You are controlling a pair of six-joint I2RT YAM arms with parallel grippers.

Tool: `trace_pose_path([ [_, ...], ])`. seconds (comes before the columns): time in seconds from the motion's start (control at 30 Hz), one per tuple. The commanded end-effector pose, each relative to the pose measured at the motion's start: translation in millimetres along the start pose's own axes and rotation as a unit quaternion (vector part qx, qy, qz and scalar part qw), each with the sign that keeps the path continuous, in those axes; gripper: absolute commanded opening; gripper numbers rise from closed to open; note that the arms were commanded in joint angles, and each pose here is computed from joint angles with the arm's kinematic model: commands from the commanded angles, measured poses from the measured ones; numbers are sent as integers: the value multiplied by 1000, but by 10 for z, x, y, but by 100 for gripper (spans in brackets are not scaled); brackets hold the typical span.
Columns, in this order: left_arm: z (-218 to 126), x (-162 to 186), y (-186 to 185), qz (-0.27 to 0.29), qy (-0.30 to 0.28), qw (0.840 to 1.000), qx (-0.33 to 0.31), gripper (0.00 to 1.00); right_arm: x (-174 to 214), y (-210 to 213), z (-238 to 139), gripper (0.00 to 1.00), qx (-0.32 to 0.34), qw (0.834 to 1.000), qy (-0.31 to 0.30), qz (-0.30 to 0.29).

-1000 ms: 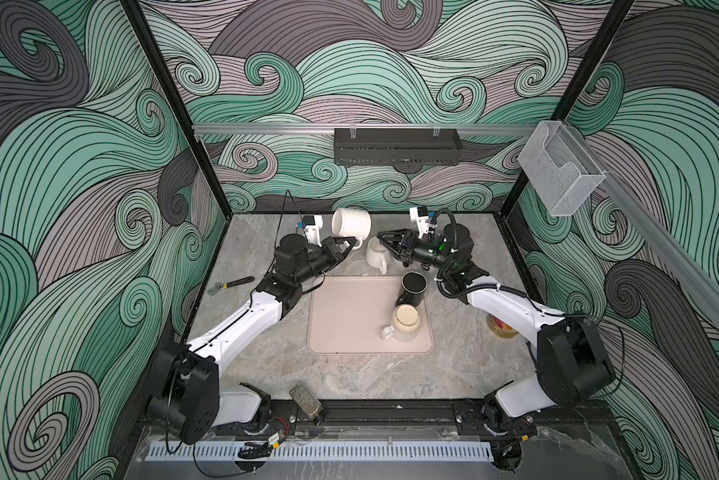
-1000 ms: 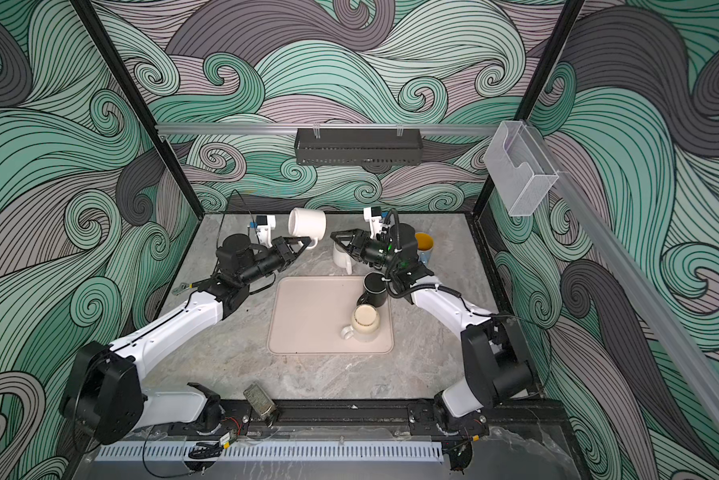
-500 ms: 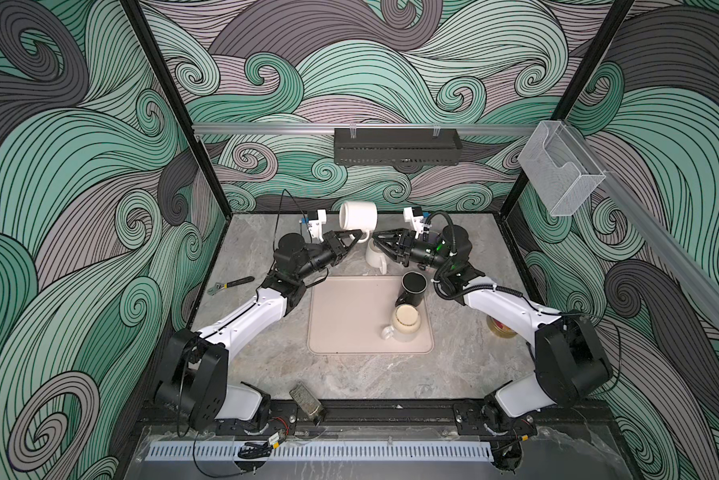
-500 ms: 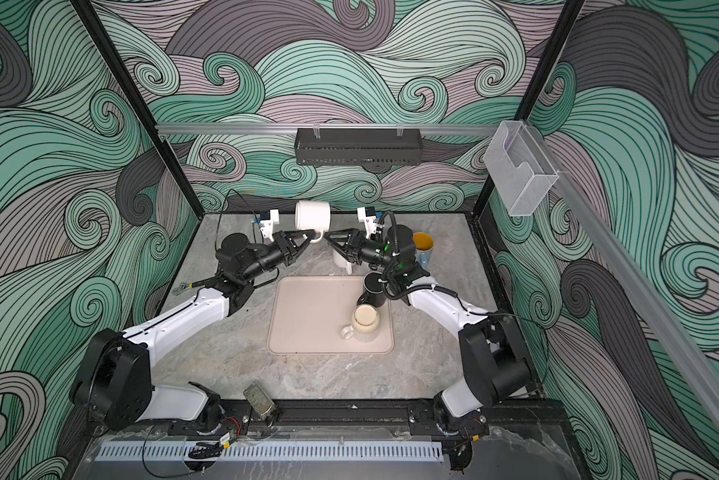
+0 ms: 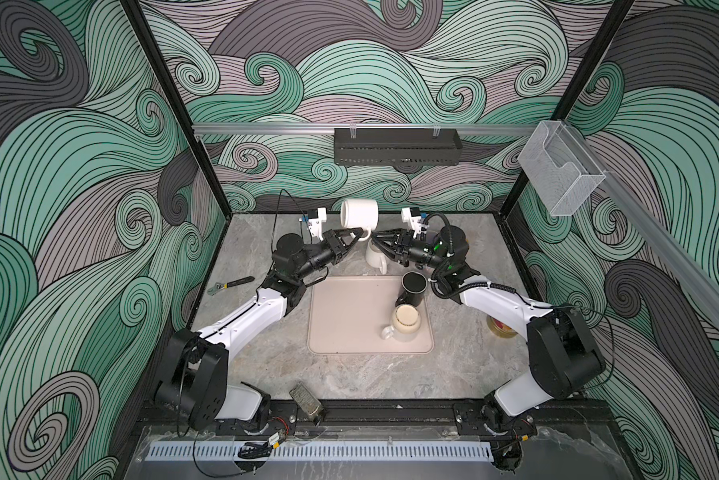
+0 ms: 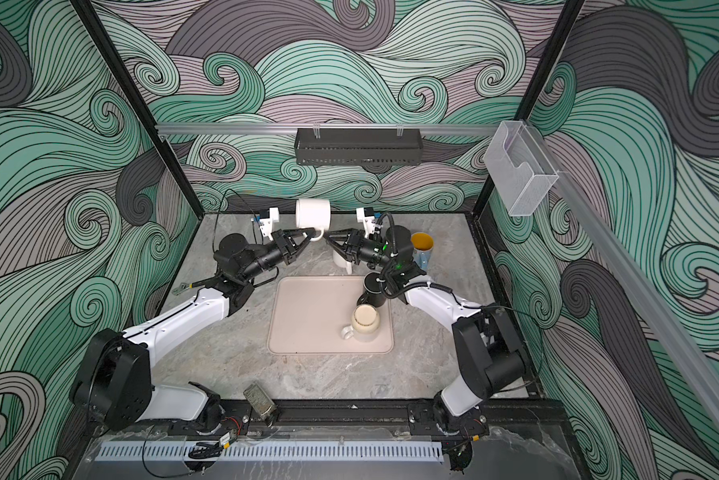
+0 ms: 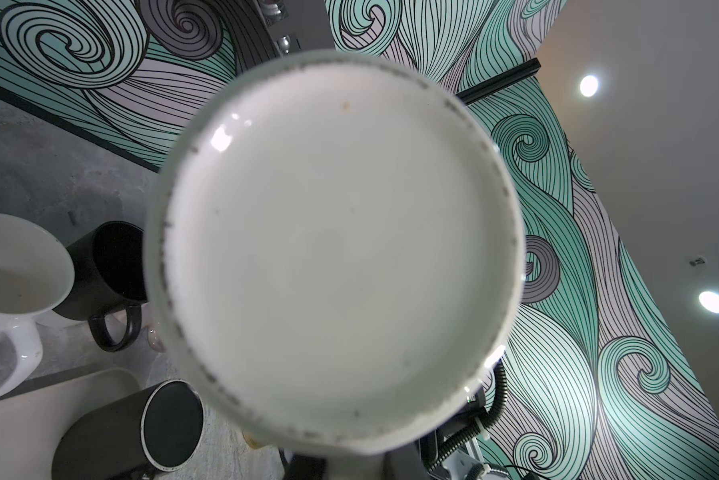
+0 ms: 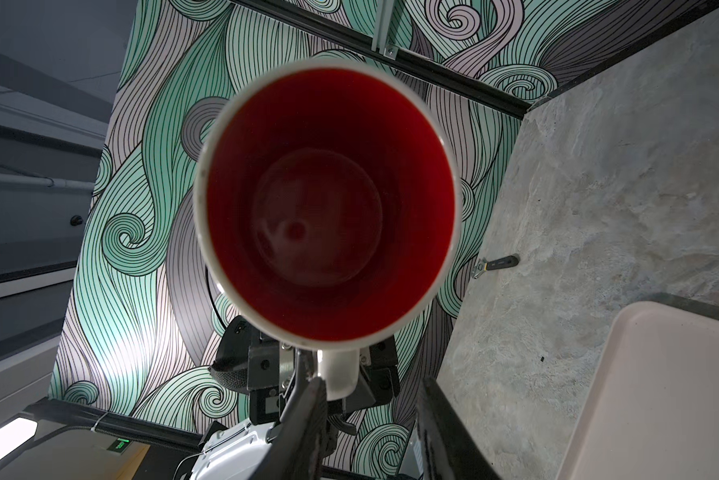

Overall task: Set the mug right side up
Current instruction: 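Grasp the red-lined mug rim with the right gripper while the left gripper holds it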

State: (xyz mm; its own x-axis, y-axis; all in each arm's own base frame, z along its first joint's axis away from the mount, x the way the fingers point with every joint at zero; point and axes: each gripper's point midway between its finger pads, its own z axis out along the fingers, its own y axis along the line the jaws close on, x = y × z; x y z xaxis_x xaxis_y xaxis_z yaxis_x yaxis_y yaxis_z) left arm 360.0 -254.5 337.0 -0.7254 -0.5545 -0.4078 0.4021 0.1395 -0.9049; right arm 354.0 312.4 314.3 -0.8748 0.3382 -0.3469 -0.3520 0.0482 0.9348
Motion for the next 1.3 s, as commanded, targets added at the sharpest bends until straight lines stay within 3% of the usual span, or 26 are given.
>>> trace_pose_path([
  [0.0, -10, -61, -346, 41, -10, 997, 60, 0, -44, 216, 27, 36, -30, 999, -3, -17],
  [0.6, 93, 60, -402, 32, 12, 996, 80, 0, -164, 238, 131, 26, -58, 998, -13, -3],
  [1.27, 277, 251, -259, -4, 43, 995, 87, 0, -274, 381, 246, 25, -110, 994, -18, 7],
])
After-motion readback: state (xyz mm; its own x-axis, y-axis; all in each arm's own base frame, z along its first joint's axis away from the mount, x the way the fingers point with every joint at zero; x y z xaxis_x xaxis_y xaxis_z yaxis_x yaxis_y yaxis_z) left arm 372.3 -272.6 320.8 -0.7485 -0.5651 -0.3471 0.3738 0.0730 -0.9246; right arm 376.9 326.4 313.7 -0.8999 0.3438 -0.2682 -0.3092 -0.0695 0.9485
